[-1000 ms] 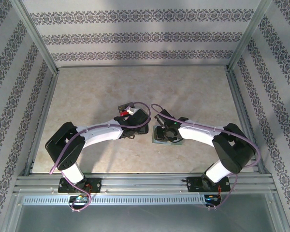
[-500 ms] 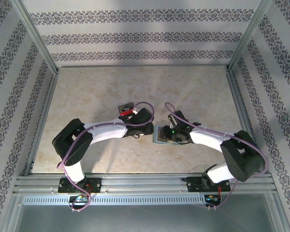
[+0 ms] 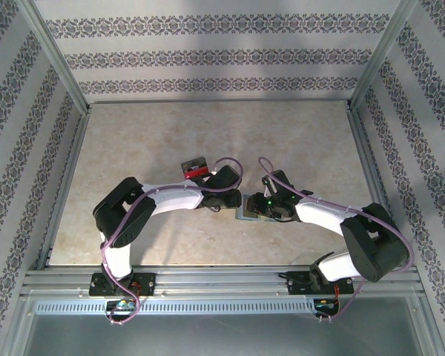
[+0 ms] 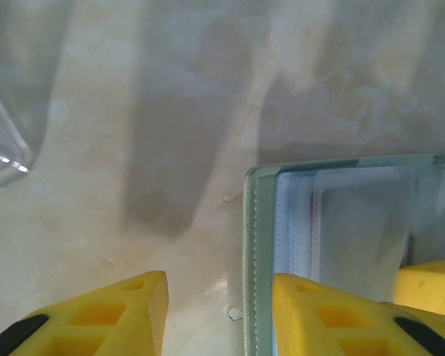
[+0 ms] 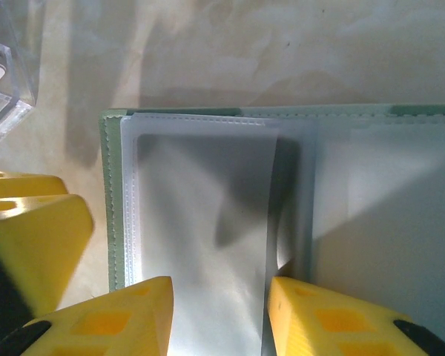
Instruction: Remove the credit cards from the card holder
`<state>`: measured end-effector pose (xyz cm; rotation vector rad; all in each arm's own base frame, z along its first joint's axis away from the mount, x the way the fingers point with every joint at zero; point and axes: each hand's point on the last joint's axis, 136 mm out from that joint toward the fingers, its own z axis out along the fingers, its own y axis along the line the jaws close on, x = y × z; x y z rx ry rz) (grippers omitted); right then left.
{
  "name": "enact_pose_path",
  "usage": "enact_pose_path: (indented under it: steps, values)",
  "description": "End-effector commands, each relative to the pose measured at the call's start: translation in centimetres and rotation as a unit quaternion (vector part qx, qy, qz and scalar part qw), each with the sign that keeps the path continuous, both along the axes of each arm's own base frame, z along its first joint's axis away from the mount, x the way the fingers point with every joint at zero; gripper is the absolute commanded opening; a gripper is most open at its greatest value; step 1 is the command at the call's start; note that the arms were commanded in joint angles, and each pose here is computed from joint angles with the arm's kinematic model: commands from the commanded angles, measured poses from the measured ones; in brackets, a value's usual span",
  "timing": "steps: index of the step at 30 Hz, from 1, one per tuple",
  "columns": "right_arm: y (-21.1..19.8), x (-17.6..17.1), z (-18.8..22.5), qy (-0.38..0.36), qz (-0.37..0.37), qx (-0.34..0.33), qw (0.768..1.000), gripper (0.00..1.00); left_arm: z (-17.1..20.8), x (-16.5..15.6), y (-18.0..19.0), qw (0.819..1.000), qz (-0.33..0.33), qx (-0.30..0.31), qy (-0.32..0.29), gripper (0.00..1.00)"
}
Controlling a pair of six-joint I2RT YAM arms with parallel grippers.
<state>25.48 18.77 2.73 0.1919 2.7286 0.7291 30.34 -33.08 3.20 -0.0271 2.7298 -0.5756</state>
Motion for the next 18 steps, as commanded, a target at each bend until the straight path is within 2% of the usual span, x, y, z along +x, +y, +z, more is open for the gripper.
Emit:
enact_pose_path:
  steps: [1, 4, 10, 18]
  values:
    - [-0.9, -0.8, -0.9, 0.021, -0.012, -0.004, 1.0, 0.41, 0.9, 1.1, -1.8, 0.999, 0.0, -0.039, -0.007, 0.41]
    - [-0.9, -0.8, -0.8, 0.021, -0.012, -0.002, 1.0, 0.4, 0.6, 1.4, -2.2, 0.999, 0.003, -0.051, -0.007, 0.46]
    - [-1.0, -0.7, -0.7, 0.018, -0.015, 0.001, 1.0, 0.4, 0.3, 2.2, -2.6, 0.996, 0.015, -0.093, -0.008, 0.47]
    - [-1.3, -0.8, -0.7, 0.018, -0.02, 0.003, 1.0, 0.4, -0.4, 2.2, -2.7, 0.993, 0.022, -0.117, -0.001, 0.4]
